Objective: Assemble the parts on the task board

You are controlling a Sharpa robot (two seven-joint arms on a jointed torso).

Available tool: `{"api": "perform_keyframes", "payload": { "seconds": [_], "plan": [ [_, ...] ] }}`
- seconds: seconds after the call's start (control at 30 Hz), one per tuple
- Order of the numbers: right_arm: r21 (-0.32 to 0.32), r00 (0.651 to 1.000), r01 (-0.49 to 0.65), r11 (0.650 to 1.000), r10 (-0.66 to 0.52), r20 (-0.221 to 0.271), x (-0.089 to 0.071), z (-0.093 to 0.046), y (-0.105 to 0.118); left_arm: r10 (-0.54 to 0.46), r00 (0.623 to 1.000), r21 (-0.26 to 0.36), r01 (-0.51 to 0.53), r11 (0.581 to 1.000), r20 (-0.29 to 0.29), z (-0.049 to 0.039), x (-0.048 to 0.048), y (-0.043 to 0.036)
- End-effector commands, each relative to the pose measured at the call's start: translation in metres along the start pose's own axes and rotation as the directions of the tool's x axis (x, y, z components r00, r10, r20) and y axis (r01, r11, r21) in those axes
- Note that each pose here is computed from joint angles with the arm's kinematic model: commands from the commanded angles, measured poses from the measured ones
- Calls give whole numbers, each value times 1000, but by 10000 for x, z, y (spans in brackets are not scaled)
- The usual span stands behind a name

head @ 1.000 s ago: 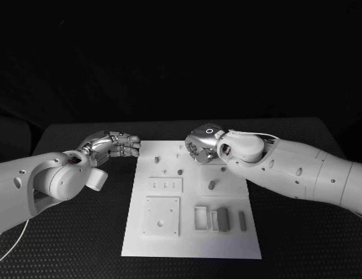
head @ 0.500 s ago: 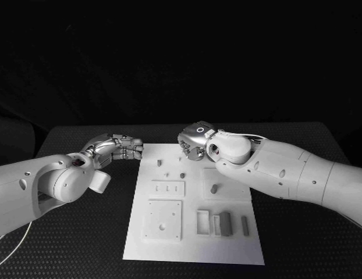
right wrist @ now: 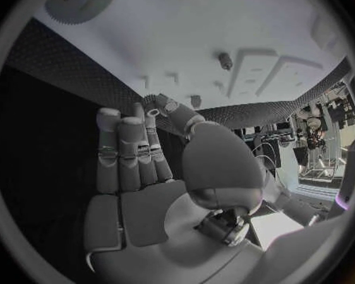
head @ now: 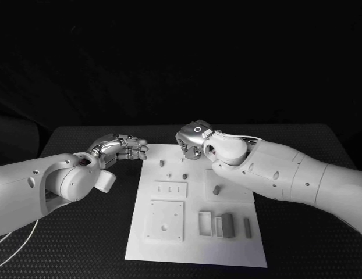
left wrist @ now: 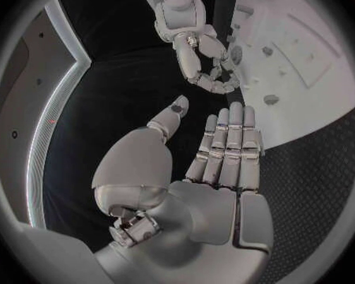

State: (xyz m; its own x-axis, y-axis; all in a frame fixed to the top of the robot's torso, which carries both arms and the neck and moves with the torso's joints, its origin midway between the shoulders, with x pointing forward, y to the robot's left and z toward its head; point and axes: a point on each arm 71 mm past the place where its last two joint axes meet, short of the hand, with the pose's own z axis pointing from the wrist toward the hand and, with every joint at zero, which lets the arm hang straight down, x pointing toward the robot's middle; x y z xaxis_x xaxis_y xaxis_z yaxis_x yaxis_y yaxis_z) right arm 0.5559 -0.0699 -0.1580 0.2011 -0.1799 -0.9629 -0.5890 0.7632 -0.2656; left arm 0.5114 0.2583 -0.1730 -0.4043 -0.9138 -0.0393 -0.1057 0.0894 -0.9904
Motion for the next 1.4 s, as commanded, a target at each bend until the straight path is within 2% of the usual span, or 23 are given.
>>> {"api": "perform_keyframes", "payload": {
  "seconds": [0.03,1.1,1.4],
  "plan": [
    [2,1000,21,1000,-21,16,-10,11,4,-9,1000,9,10,1000,-18,-3,26,-16],
    [0,999,30,1000,-30,-10,33,63,23,-10,1000,10,10,1000,-21,-9,34,-38],
    [-4,999,23,1000,-23,-24,99,55,57,-9,1000,12,9,1000,-21,-8,34,-48]
  ]
}}
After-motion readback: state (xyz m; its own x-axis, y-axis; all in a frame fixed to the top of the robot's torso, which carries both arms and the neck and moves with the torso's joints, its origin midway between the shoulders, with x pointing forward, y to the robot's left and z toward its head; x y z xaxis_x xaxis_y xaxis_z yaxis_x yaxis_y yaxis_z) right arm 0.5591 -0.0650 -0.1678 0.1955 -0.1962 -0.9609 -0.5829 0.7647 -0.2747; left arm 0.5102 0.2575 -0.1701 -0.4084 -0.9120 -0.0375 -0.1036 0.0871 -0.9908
